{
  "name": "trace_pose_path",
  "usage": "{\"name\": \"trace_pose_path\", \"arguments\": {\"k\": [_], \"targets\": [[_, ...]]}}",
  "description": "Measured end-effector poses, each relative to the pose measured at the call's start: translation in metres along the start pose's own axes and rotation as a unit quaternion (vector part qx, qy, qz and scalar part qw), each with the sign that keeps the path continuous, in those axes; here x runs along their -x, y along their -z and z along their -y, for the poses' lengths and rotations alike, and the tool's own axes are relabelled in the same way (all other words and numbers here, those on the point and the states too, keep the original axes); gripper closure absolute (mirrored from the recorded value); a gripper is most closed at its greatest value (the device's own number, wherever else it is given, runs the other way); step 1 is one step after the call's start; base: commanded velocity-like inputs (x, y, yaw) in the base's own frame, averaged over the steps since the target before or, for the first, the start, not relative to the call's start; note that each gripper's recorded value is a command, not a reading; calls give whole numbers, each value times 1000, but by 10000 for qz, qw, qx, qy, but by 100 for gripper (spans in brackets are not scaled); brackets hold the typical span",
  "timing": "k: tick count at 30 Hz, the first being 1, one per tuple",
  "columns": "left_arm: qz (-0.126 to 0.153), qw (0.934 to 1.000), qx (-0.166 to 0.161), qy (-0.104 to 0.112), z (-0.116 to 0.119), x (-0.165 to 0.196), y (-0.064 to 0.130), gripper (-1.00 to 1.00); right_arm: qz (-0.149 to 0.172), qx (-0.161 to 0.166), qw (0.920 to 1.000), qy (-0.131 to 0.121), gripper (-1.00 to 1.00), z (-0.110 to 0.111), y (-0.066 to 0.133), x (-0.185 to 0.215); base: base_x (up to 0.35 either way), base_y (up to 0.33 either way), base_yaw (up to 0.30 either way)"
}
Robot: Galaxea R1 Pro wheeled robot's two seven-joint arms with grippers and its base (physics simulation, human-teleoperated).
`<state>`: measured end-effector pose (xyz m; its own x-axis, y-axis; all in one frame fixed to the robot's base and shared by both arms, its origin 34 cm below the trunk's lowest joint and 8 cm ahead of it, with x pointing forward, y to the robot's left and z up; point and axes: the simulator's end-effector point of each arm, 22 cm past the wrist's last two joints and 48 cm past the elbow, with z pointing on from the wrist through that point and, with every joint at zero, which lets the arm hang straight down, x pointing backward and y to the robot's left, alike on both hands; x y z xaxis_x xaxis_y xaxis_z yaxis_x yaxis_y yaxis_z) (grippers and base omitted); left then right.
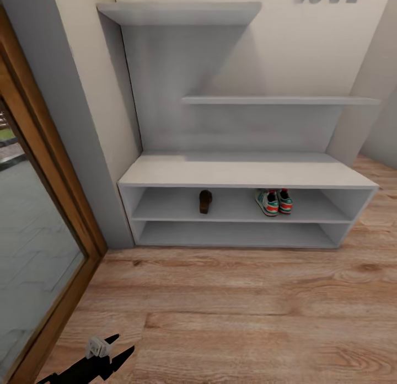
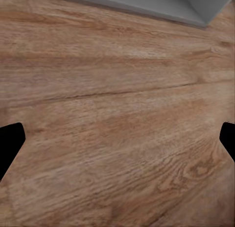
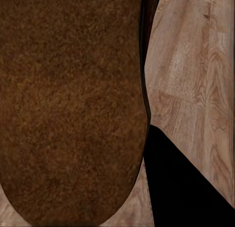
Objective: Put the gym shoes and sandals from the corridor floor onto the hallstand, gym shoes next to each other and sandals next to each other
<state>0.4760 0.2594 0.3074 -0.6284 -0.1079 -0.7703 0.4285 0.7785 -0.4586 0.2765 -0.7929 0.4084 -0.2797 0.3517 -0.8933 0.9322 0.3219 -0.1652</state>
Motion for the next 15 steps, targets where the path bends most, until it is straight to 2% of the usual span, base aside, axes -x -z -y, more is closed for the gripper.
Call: {"name": "trace_pose_path", "arguments": {"k": [5,10,15], "targets": [[1,10000,0,4,0,0,0,-100,0,0,10000,-1,100,0,0,0,-199,238,0],[4,10000,-2,9,0,0,0,-100,1,1,10000,-3,100,0,0,0,-22,276,0],[2,10000,-2,9,0,0,0,-100,3,0,10000,-2,100,0,0,0,6,48,0]]}}
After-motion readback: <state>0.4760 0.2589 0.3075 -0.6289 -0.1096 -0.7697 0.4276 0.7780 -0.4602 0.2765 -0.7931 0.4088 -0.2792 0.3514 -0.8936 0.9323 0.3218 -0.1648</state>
